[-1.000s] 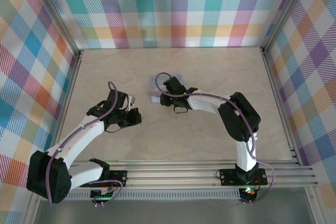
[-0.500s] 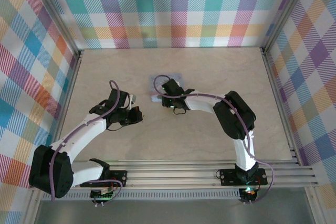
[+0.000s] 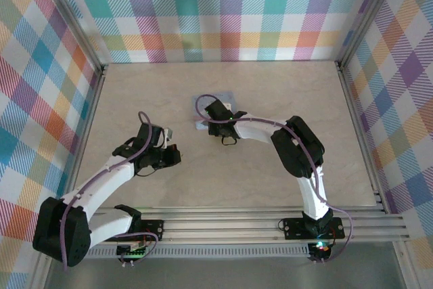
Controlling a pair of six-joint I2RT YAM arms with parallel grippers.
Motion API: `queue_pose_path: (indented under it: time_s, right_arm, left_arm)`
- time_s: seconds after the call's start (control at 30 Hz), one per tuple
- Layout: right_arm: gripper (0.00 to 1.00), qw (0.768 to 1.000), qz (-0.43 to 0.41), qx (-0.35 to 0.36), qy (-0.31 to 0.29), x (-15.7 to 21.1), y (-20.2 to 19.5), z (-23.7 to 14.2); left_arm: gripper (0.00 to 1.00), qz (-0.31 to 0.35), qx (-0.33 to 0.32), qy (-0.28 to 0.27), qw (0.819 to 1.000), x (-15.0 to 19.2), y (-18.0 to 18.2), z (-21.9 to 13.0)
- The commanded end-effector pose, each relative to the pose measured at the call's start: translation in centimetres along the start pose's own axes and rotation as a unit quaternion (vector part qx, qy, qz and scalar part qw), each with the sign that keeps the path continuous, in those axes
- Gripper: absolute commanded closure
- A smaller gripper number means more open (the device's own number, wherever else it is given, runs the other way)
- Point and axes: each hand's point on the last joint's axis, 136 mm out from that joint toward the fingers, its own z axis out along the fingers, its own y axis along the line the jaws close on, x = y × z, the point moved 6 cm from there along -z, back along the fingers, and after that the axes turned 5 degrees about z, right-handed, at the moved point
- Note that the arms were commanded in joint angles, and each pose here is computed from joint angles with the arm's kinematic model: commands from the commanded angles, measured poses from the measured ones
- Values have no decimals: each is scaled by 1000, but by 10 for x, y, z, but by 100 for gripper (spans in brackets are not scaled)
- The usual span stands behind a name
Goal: Unlock a padlock with a key
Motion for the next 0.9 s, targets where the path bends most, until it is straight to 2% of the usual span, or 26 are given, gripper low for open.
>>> queue_pose_path:
  time_s: [0.0,0.23,0.6,0.87]
  right_arm:
    - [50,1000,-2,14,-5,-3,4,2]
    - [48,1000,-11,17,4,3,8,9]
    - [46,1000,-19,13,-19,1,17,11]
    - [51,999,-29,23,-23,0,16,16]
  left_arm:
    - [100,-12,-10,-15,1000,6,9,-1]
    - [100,-17,-14,-28,999,13,13,-8]
    - [100,-29,-13,-31,999,20,16,-10]
    - [100,-31,-14,-29,999,23,17,-10]
